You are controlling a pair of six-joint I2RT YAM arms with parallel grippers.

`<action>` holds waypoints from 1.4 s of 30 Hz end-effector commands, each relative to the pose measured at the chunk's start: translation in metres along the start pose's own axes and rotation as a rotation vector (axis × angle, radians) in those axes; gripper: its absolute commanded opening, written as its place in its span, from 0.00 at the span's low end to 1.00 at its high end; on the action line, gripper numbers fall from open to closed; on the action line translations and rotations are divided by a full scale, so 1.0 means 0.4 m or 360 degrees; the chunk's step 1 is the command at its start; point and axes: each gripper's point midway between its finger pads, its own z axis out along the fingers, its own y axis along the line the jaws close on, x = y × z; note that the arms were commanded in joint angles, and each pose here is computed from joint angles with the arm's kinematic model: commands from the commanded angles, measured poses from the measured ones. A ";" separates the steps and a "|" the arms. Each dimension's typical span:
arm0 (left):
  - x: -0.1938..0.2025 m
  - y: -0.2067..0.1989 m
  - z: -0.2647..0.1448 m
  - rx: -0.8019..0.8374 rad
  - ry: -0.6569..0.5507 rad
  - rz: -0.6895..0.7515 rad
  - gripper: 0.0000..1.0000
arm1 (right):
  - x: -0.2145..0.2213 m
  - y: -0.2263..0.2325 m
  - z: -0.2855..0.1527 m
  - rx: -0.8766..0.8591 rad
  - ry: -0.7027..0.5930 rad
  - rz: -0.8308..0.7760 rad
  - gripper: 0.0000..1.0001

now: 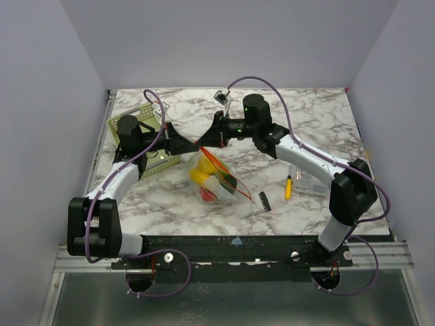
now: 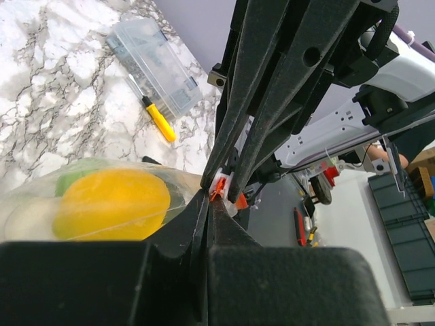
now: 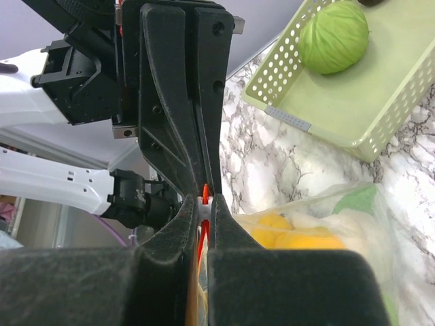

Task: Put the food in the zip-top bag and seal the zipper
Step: Zip the zipper food storage bag at the center of the board.

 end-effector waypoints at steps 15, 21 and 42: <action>-0.044 0.009 -0.025 -0.0175 -0.0167 0.0086 0.00 | 0.070 -0.022 -0.033 0.0096 0.0051 0.0015 0.01; -0.061 0.013 -0.044 -0.0236 -0.0241 0.0076 0.00 | 0.091 -0.018 -0.053 0.0130 0.0083 0.0004 0.01; -0.146 0.089 -0.132 -0.0583 -0.0521 0.0005 0.00 | 0.257 -0.042 -0.218 0.0539 0.0302 0.0039 0.01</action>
